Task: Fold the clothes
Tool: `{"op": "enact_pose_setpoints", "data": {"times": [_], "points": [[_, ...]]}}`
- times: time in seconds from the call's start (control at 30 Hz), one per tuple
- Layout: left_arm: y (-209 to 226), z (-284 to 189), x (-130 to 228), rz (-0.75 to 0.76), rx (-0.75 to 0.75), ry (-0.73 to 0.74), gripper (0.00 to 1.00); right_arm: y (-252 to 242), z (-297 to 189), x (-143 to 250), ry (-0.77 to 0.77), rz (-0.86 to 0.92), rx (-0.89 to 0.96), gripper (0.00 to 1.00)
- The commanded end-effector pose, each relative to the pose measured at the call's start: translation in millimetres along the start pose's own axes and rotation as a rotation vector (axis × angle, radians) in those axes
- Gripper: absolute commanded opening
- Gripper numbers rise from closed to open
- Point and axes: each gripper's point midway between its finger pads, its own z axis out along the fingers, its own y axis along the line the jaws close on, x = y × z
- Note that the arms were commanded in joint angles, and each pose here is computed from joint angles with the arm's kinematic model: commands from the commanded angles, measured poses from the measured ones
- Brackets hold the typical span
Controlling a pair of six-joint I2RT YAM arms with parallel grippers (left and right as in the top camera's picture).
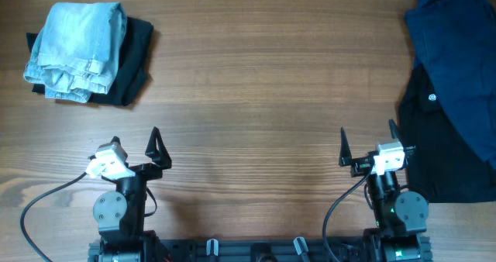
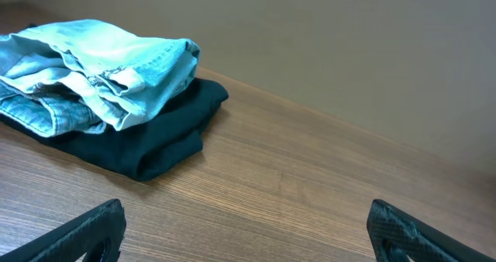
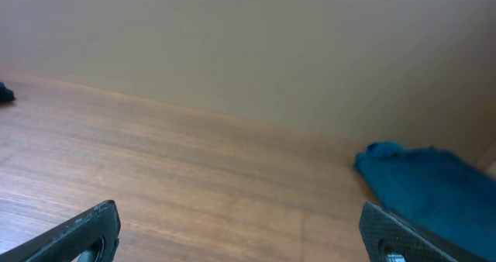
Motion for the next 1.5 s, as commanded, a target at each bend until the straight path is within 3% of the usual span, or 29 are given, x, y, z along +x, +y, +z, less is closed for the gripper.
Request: {"op": "enact_pose_setpoints", "data": {"times": [0.0,0.1,0.23,0.47,0.63,0.9,1.03,1.13,1.27,1.47], "points": [[-9.5,0.3,2.0,-0.008,0.056,0.005,1.00,-8.9,-1.0,-10.5,-0.041,-0.077,0.047,1.00],[-34.6,-3.0,-7.2,0.001,0.192,-0.020,1.00,-33.0,-5.6,-32.6,-0.119,-0.089,0.184,1.00],[-56.6,-10.2,-29.4,0.016,0.303,-0.101,1.00,-45.7,-22.2,-87.6,-0.351,-0.058,0.252,1.00],[-75.8,-22.9,-82.2,0.009,0.326,-0.170,1.00,-63.0,-65.1,-161.2,-0.659,0.046,0.317,1.00],[-92.1,-7.2,-117.1,-0.001,0.315,-0.085,1.00,-69.5,-73.4,-190.3,-0.699,0.050,0.331,1.00],[-122.4,66.3,-156.4,-0.050,0.299,0.222,1.00,-59.2,6.1,-209.8,-0.383,0.009,0.178,1.00],[-131.6,113.5,-138.6,-0.103,0.313,0.452,1.00,-36.3,87.4,-203.9,0.005,0.008,-0.040,1.00],[-126.7,132.6,-109.1,-0.138,0.316,0.546,1.00,-11.1,116.8,-181.2,0.202,0.036,-0.206,1.00],[-127.9,135.3,-72.6,-0.197,0.354,0.692,1.00,41.1,125.5,-147.1,0.321,0.119,-0.507,1.00],[-131.7,136.6,-70.4,-0.202,0.384,0.702,1.00,72.1,139.2,-79.3,0.529,0.226,-0.658,1.00]]}}
